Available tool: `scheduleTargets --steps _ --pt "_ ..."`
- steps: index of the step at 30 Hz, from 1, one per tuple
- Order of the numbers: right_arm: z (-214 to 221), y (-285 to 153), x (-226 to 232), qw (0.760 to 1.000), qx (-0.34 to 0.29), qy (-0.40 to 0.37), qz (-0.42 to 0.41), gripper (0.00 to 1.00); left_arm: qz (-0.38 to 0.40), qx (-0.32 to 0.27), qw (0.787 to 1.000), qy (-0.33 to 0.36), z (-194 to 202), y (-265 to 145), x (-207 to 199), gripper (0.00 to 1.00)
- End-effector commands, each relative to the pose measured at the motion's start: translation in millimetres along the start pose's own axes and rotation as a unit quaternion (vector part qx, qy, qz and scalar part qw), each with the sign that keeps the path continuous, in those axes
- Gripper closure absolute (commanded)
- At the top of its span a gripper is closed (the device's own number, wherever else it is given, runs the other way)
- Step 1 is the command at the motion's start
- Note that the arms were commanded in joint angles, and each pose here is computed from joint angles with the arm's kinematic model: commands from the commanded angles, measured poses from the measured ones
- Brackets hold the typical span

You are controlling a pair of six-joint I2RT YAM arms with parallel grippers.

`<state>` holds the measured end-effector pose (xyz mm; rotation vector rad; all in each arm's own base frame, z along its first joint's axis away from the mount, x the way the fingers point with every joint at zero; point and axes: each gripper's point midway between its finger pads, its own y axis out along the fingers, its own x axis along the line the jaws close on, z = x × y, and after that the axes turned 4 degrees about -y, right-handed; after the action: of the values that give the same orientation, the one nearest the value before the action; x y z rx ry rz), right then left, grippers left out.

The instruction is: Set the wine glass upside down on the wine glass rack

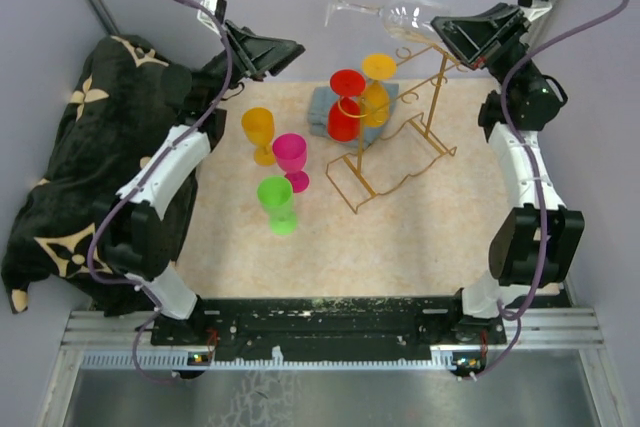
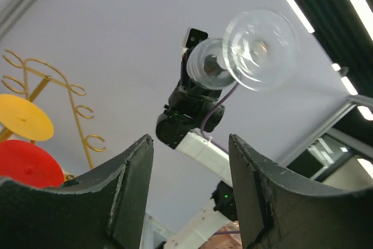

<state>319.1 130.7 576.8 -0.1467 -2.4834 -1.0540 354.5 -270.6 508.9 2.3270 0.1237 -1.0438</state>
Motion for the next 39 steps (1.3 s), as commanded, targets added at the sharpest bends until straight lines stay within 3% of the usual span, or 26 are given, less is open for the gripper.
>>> scheduleTargets --steps 1,12,14,23,28,35,39 --pt "22 6 51 0.994 0.031 -0.025 -0.105 1.0 0.138 0.011 0.988 -0.071 -3 -6 -39 0.4" --pt "48 13 53 0.987 0.05 0.006 -0.156 1.0 0.275 0.009 0.952 -0.138 6 -13 -74 0.41" --pt "50 13 37 0.988 0.05 0.019 -0.148 1.0 0.292 0.008 0.945 -0.143 7 -17 -83 0.41" --pt "51 16 34 0.986 0.052 0.025 -0.153 1.0 0.303 0.013 0.939 -0.165 17 -22 -101 0.44" --pt "56 18 36 0.985 0.057 0.032 -0.161 1.0 0.307 0.009 0.936 -0.171 16 -22 -103 0.57" --pt "65 16 38 0.984 0.063 0.037 -0.16 1.0 0.314 0.008 0.934 -0.169 13 -22 -108 0.59" --pt "67 14 40 0.985 0.063 0.037 -0.157 1.0 0.314 0.005 0.934 -0.171 12 -22 -107 0.71"
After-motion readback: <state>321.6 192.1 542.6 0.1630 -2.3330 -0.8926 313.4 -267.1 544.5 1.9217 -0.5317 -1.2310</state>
